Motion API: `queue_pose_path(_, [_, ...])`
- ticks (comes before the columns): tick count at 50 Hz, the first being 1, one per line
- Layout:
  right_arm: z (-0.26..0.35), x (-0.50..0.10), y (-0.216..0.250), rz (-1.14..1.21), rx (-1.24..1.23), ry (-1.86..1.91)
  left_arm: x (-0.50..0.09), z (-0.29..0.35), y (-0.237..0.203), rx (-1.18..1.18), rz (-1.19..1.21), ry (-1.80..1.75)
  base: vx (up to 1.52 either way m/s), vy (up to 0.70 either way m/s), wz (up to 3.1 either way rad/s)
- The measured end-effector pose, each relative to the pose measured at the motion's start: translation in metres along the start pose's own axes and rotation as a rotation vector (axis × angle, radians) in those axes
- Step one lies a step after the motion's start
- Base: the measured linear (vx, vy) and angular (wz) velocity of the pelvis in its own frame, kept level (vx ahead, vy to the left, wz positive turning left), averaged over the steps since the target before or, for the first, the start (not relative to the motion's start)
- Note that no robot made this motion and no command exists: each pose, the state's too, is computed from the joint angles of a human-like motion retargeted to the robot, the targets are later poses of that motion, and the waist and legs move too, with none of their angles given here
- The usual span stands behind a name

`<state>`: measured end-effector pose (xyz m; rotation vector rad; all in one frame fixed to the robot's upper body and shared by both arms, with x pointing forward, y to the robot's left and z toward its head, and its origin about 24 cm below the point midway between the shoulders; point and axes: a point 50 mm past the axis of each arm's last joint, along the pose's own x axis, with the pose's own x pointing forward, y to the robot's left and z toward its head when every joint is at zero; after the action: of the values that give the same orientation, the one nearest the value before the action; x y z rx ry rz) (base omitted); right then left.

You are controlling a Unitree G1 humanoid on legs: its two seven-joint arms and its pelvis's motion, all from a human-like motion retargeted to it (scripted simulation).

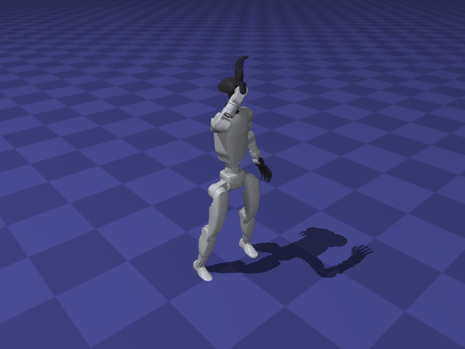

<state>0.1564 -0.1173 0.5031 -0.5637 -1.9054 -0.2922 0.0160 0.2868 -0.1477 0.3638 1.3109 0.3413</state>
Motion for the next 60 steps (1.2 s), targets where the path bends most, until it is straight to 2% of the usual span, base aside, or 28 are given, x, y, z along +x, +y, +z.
queue_pose_path(10, [-0.02, -0.011, 0.003, -0.001, -0.021, 0.089, -0.002, -0.009, -0.008, 0.014, -0.016, 0.022, 0.0, 0.0, 0.0])
queue_pose_path(16, [-0.069, -0.039, 0.011, 0.086, -0.082, 0.325, -0.003, -0.013, -0.009, 0.027, -0.014, 0.032, 0.0, 0.0, 0.0])
queue_pose_path(24, [-0.157, -0.127, 0.017, 0.313, -0.061, 0.898, -0.002, -0.009, -0.011, 0.044, -0.036, 0.027, 0.0, 0.0, 0.0])
queue_pose_path(30, [-0.188, -0.209, 0.008, 0.38, -0.043, 1.291, 0.0, -0.006, -0.011, 0.054, -0.048, 0.028, 0.0, 0.0, 0.0])
queue_pose_path(40, [-0.193, -0.304, -0.01, 0.366, -0.119, 1.702, 0.0, -0.008, -0.013, 0.072, -0.078, 0.048, 0.0, 0.0, 0.0])
queue_pose_path(52, [-0.182, -0.351, -0.024, 0.363, -0.212, 1.874, 0.001, -0.005, -0.009, 0.085, -0.074, 0.041, 0.0, 0.0, 0.0])
queue_pose_path(60, [-0.173, -0.367, -0.022, 0.38, -0.179, 1.847, 0.001, -0.002, -0.007, 0.083, -0.053, 0.024, 0.0, 0.0, 0.0])
